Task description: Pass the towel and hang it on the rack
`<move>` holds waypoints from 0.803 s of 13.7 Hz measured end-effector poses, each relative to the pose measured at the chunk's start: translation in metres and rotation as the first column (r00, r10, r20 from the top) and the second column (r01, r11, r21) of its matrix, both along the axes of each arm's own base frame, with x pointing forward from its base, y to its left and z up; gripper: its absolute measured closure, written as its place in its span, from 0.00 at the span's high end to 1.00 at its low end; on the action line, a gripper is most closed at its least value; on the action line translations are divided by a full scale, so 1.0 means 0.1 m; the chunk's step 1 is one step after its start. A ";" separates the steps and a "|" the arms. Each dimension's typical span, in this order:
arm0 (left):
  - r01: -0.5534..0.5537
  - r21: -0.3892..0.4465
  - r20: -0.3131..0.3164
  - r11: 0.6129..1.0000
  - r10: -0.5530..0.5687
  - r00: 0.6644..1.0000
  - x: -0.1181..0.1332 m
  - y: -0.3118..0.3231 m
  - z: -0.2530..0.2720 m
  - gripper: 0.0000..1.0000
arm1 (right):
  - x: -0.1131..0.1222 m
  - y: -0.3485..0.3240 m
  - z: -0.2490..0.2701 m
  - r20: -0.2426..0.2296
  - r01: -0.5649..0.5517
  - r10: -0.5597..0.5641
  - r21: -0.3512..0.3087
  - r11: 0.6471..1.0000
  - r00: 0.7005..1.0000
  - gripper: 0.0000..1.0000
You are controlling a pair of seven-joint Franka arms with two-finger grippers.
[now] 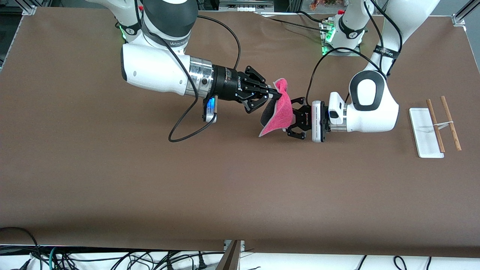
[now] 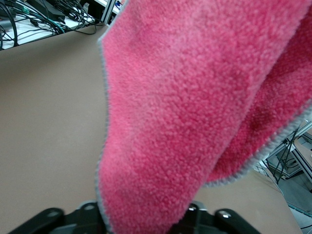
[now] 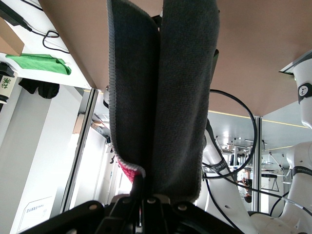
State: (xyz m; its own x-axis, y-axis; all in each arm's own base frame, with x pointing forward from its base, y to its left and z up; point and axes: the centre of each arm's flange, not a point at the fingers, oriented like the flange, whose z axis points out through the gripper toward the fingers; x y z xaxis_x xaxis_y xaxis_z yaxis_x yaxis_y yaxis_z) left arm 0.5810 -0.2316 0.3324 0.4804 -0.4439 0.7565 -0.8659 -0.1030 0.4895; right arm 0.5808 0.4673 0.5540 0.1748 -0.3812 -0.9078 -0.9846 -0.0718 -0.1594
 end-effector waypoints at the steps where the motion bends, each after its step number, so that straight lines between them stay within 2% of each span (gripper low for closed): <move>1: -0.001 0.000 0.001 1.000 0.001 1.000 0.00 0.01 0.00 0.38 | 0.00 0.00 0.00 0.000 0.000 0.000 0.000 1.000 1.000 0.02; 4: -0.003 0.000 0.002 1.000 0.003 1.000 0.01 0.02 0.00 0.05 | 0.00 0.00 0.00 0.000 0.000 0.000 0.000 1.000 1.000 0.02; 6: -0.005 0.000 0.003 1.000 0.005 1.000 0.01 0.03 0.00 0.02 | 0.00 0.00 0.00 0.000 0.000 0.000 0.000 1.000 1.000 0.02; 8: -0.008 0.000 0.003 1.000 0.008 1.000 0.02 0.05 0.00 0.02 | 0.00 0.00 0.00 0.001 0.002 -0.002 -0.001 1.000 1.000 0.17; 11: -0.016 0.018 0.018 1.000 0.016 1.000 0.07 0.20 -0.01 0.02 | 0.06 -0.07 0.01 0.008 0.017 -0.017 -0.003 1.000 1.000 0.49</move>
State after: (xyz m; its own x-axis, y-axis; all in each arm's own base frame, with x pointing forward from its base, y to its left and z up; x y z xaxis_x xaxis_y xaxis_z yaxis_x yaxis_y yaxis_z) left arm 0.5882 -0.2112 0.3319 0.4737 -0.4503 0.7568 -0.8728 -0.1258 0.4715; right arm 0.5866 0.4603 0.5553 0.1752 -0.3869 -0.9053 -0.9844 -0.0559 -0.1666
